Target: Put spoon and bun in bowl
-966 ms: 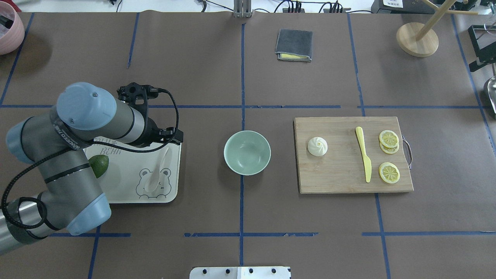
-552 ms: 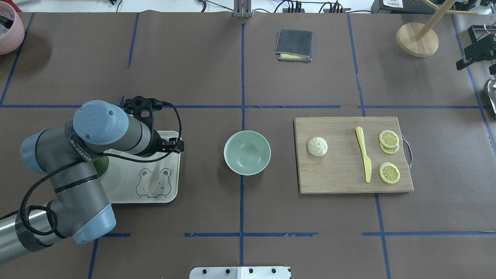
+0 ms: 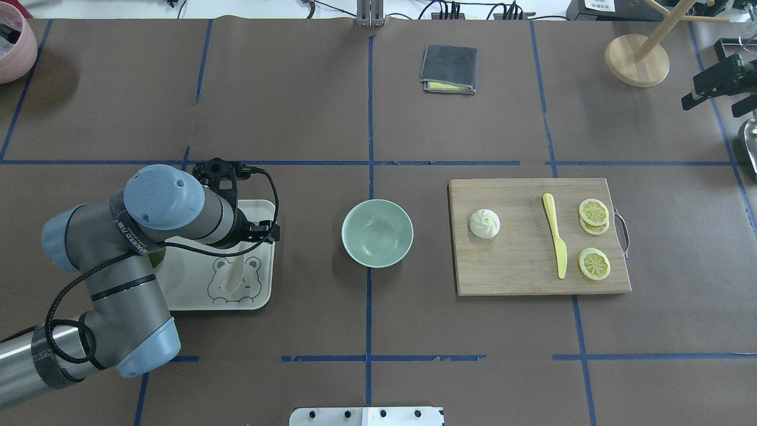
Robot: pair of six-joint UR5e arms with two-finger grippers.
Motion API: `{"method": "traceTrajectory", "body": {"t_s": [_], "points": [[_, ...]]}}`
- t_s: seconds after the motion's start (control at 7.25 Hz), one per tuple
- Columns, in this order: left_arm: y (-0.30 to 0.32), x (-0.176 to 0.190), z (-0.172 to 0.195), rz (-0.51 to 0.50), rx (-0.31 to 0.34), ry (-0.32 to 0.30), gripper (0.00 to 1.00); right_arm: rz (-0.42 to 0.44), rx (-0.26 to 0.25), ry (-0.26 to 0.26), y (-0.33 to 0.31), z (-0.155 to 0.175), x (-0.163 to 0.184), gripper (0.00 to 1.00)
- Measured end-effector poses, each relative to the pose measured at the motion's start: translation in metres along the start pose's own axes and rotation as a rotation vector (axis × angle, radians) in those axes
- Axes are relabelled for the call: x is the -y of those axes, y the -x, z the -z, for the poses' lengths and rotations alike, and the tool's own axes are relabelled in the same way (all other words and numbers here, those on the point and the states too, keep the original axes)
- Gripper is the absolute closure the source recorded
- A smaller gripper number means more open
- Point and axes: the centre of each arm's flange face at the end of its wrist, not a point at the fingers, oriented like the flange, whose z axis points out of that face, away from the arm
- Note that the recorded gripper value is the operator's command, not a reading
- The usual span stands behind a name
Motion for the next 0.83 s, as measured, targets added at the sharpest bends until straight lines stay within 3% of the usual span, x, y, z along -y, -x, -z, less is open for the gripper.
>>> {"method": "traceTrajectory", "body": {"t_s": [0.41, 0.83], "points": [[0.003, -0.002, -0.007, 0.001, 0.015, 0.005, 0.19, -0.012, 0.017, 0.01, 0.035, -0.007, -0.001, 0.0], [0.006, -0.002, -0.011, 0.002, 0.023, 0.008, 0.28, -0.018, 0.023, 0.009, 0.047, -0.006, -0.003, 0.0]]}}
